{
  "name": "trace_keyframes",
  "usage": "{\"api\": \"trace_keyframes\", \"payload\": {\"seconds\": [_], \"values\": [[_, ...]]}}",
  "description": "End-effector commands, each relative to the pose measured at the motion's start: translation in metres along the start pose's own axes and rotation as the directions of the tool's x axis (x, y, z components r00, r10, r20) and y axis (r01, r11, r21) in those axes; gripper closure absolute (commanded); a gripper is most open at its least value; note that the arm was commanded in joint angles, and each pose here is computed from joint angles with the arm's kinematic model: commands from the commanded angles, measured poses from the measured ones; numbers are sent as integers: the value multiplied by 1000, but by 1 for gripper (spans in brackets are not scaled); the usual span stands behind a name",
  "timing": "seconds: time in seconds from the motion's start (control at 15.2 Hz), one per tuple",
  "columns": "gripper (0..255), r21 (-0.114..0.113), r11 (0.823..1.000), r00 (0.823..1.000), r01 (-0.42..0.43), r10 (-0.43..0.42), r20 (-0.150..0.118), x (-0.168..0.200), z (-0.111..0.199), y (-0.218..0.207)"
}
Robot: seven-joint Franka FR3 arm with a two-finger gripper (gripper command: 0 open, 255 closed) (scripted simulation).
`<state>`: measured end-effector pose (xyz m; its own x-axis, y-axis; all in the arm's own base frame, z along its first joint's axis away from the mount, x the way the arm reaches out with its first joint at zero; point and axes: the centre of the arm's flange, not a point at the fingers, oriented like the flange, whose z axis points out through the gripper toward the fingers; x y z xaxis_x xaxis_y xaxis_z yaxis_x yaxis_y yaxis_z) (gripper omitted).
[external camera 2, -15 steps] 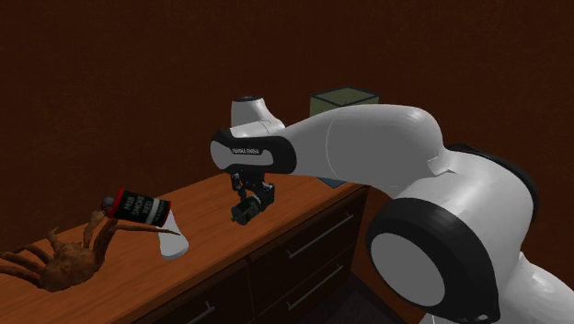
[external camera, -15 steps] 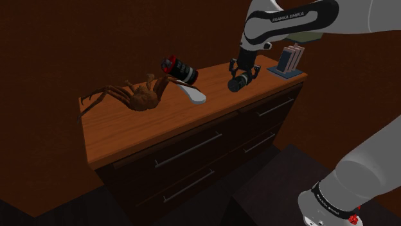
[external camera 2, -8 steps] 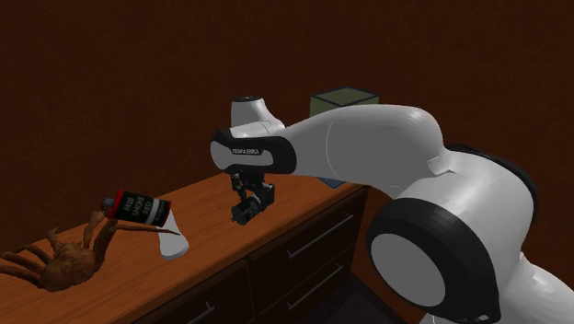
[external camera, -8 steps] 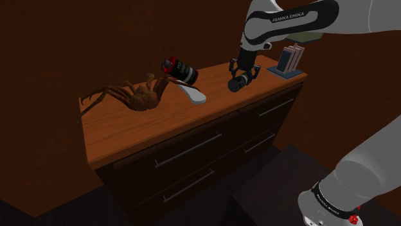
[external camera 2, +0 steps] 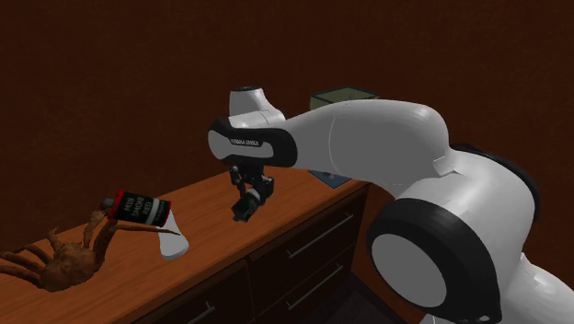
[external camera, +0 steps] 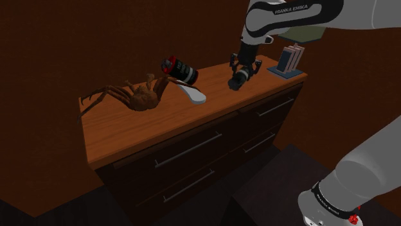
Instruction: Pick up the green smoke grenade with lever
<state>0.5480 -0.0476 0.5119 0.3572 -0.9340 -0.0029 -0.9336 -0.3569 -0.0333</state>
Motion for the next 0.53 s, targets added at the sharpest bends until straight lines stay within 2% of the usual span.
{"api": "trace_keyframes", "payload": {"seconds": [0.0, 0.46], "values": [[255, 0, 1000, 1000, 0, 0, 0, 0, -12, 1], [255, 0, 1000, 1000, 0, 0, 0, 0, -49, 0]]}}
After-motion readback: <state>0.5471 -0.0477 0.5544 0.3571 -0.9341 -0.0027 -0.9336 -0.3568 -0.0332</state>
